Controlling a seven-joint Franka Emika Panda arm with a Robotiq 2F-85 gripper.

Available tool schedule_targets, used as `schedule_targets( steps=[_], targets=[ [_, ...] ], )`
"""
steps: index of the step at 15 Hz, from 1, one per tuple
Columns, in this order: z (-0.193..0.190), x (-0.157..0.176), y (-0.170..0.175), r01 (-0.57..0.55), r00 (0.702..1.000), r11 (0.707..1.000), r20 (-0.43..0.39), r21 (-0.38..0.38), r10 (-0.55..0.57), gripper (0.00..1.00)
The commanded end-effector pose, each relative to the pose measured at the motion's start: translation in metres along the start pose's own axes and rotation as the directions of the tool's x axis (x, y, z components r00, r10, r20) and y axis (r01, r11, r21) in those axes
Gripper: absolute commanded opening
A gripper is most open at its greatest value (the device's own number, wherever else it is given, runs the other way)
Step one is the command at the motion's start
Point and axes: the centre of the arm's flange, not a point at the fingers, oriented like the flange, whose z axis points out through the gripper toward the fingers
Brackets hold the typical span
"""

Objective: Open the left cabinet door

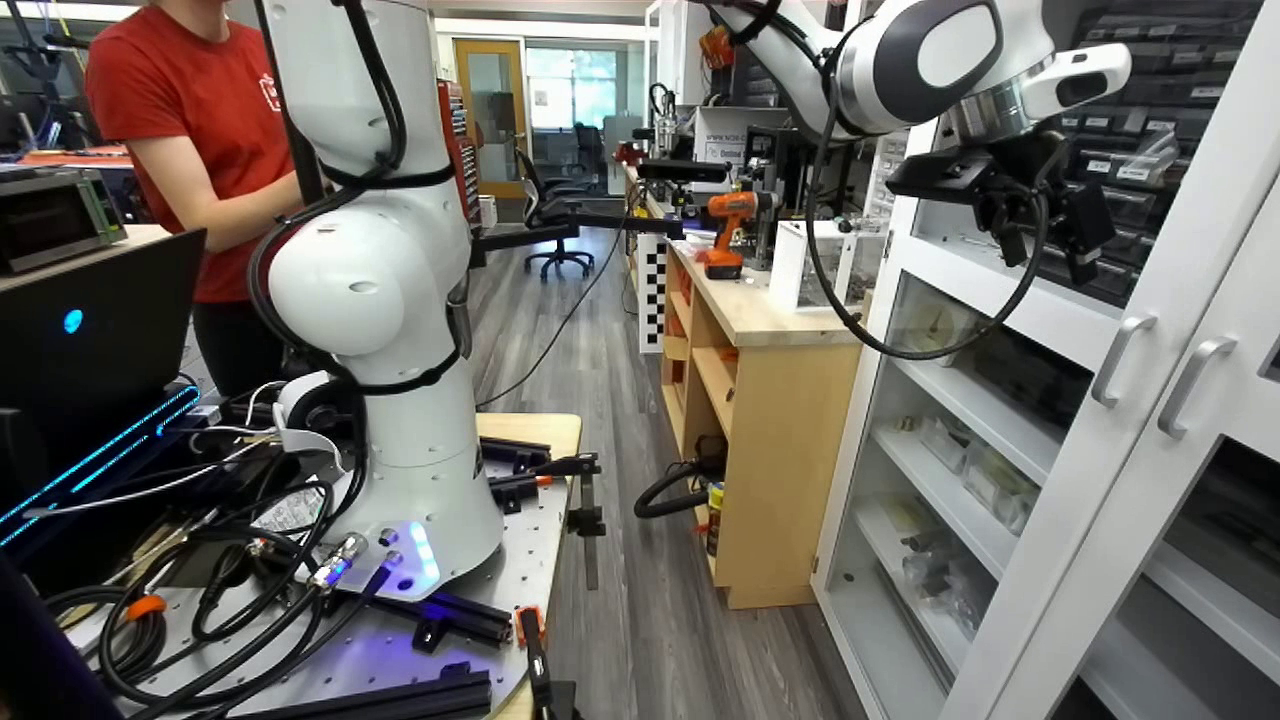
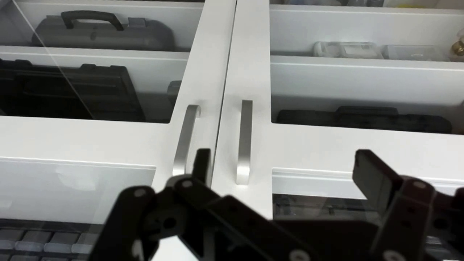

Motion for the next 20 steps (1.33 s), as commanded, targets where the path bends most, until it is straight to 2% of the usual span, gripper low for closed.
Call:
schedule_targets(
  steps=[1, 7, 14, 20],
  targets=[
    [0.018, 0.026, -0.005, -0.012, 1.000, 1.000, -0.029, -0.016, 0.012, 1.00],
    [0.050, 0.045, 0.000, -0.026, 1.000, 1.000, -0.018, -0.008, 0.026, 1.00],
    [0.081, 0.045, 0.005, -0.047, 0.999, 0.999, 0.001, 0.010, 0.047, 1.00],
    [0.099, 0.047, 0.007, -0.040, 0.999, 0.999, -0.016, 0.012, 0.040, 1.00]
  ],
)
